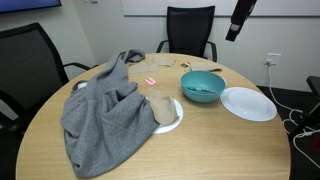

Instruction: Put the marker in the bowl on the table

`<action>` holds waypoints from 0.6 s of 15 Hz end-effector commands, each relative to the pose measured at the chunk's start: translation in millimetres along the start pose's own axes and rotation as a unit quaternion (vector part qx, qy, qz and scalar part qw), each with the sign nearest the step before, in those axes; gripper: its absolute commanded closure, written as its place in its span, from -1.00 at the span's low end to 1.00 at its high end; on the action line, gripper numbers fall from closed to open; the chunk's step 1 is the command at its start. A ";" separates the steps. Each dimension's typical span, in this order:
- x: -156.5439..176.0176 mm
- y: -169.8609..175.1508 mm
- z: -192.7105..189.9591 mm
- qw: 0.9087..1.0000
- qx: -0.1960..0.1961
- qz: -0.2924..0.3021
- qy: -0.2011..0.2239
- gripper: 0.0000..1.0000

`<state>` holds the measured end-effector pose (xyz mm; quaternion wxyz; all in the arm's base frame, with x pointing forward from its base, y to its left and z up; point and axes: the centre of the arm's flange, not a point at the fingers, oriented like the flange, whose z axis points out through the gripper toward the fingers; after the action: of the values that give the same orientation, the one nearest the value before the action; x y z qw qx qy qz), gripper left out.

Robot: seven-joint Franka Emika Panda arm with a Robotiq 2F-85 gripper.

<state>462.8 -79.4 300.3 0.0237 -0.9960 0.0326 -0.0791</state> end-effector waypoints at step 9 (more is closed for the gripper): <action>40.4 26.7 84.7 0.998 -0.017 -0.054 -0.032 -1.00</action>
<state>494.4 -93.8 238.0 0.0087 -0.9984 0.0019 -0.0562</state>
